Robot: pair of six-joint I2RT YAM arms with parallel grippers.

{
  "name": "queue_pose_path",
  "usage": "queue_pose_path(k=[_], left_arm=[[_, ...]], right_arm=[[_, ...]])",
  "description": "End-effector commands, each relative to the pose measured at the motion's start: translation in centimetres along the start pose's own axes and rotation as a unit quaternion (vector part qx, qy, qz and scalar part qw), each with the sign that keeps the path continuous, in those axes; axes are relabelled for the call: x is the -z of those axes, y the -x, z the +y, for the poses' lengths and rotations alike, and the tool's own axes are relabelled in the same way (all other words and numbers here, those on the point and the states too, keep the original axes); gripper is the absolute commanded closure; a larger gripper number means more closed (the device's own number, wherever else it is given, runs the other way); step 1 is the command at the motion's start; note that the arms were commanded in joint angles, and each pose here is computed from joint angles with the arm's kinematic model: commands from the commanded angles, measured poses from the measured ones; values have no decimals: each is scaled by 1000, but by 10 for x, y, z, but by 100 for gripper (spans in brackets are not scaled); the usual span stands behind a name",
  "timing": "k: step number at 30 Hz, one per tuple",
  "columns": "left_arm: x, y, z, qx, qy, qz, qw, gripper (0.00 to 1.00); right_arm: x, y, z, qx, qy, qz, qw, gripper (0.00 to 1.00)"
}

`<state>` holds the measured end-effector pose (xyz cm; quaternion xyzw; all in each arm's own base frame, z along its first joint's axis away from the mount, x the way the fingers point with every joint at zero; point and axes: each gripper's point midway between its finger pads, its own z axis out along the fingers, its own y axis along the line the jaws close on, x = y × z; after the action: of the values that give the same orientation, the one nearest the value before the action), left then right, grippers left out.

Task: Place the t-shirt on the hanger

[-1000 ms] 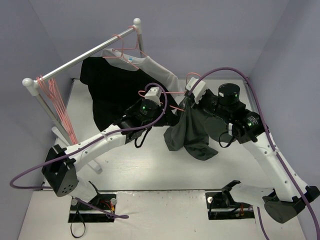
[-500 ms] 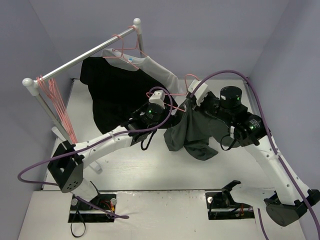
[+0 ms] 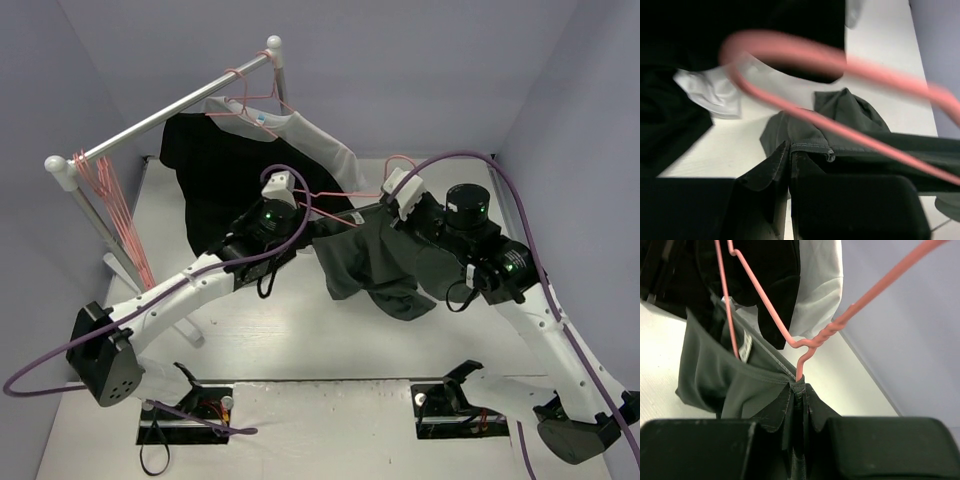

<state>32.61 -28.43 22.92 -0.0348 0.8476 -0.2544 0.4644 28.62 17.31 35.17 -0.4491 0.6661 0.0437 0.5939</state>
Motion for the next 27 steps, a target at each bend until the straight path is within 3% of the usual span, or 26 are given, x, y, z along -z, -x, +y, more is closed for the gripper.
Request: queue_pose_path(k=[1, 16, 27], left_arm=[[17, 45, 17, -4, 16, -35, 999, 100], [25, 116, 56, -52, 81, -36, 995, 100], [23, 136, 84, -79, 110, -40, 990, 100]], right_arm=[[10, 28, -14, 0, -34, -54, 998, 100], [15, 24, -8, 1, -22, -53, 998, 100], [21, 20, -10, 7, -32, -46, 998, 100]])
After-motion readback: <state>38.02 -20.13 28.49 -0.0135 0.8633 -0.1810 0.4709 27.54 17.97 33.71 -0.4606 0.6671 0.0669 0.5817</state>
